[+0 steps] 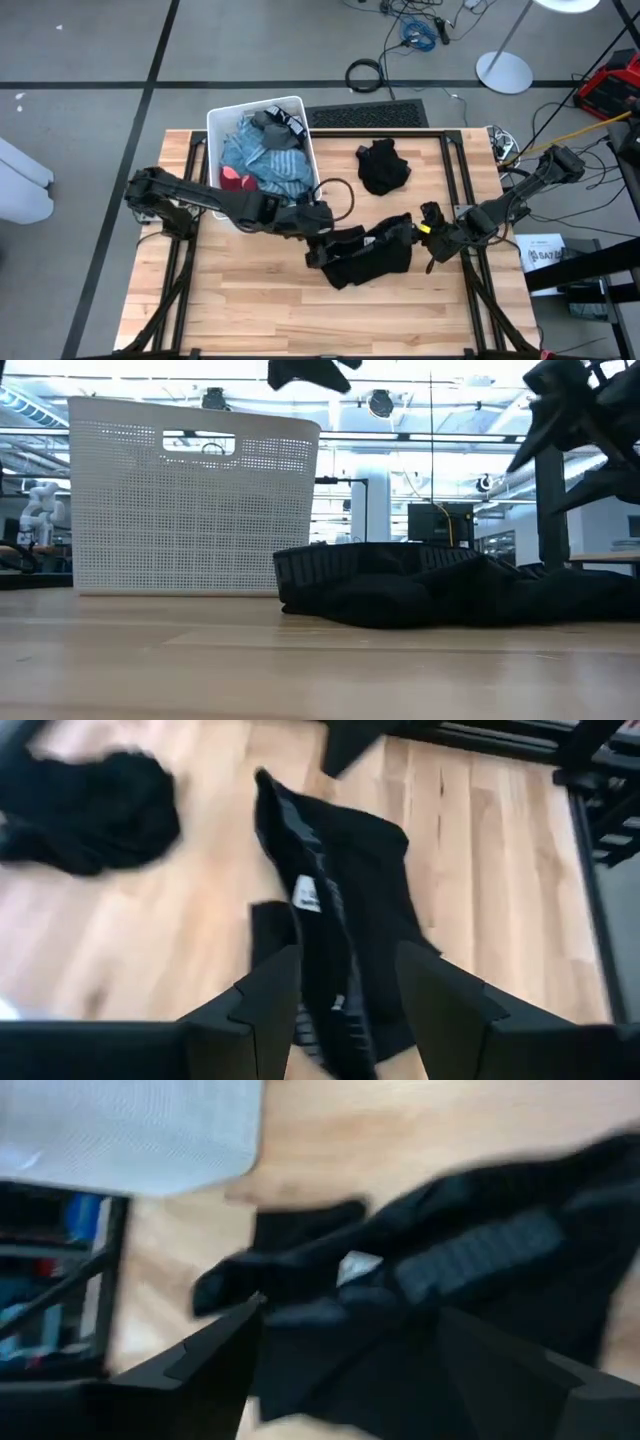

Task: Sort clothes
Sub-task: Put the bottom black shorts into the white laundry organizer

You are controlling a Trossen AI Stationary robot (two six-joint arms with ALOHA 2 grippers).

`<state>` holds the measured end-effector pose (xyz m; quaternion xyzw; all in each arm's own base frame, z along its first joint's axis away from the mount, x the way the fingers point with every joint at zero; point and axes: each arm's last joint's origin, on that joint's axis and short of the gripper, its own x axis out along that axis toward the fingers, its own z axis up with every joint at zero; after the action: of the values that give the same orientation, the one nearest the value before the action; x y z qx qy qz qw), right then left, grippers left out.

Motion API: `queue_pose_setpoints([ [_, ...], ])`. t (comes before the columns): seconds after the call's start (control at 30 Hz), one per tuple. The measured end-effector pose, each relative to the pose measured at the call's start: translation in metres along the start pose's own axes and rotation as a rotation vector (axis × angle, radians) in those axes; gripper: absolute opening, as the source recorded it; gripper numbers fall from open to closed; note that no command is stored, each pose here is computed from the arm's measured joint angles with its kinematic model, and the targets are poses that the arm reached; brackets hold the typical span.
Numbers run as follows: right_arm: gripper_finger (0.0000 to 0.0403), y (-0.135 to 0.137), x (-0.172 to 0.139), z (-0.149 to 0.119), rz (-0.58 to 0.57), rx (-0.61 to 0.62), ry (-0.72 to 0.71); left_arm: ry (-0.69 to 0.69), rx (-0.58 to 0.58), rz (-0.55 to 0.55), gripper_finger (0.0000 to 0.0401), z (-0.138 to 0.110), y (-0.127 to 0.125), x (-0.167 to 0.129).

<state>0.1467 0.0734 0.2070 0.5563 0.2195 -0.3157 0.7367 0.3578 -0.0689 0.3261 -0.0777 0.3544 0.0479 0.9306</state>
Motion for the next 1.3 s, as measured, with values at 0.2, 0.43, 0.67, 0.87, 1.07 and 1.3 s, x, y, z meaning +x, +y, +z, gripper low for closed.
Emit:
queue_pose_setpoints([
  [0.2,0.03,0.0,0.006,-0.012,-0.037,0.079,0.082,-0.132,0.082,0.202,0.0175,0.012,0.016,-0.032],
  [0.43,0.0283,-0.015,0.029,-0.026,-0.24,0.086,0.03,-0.281,0.035,0.298,0.0175,0.027,0.039,-0.074],
  [0.67,0.0241,-0.019,0.059,-0.038,-0.334,0.103,0.038,-0.467,0.022,0.306,0.0175,0.043,0.053,-0.11],
  [0.87,0.0151,-0.017,0.082,-0.048,-0.32,0.116,0.054,-0.552,-0.019,0.316,0.0175,0.047,0.064,-0.133],
  [1.07,0.0014,-0.019,0.081,-0.045,-0.324,0.083,0.025,-0.565,-0.005,0.319,0.0175,0.046,0.066,-0.142],
  [1.3,0.0006,-0.008,0.056,-0.027,-0.471,-0.022,-0.038,-0.559,-0.003,0.317,0.0175,0.046,0.066,-0.142],
])
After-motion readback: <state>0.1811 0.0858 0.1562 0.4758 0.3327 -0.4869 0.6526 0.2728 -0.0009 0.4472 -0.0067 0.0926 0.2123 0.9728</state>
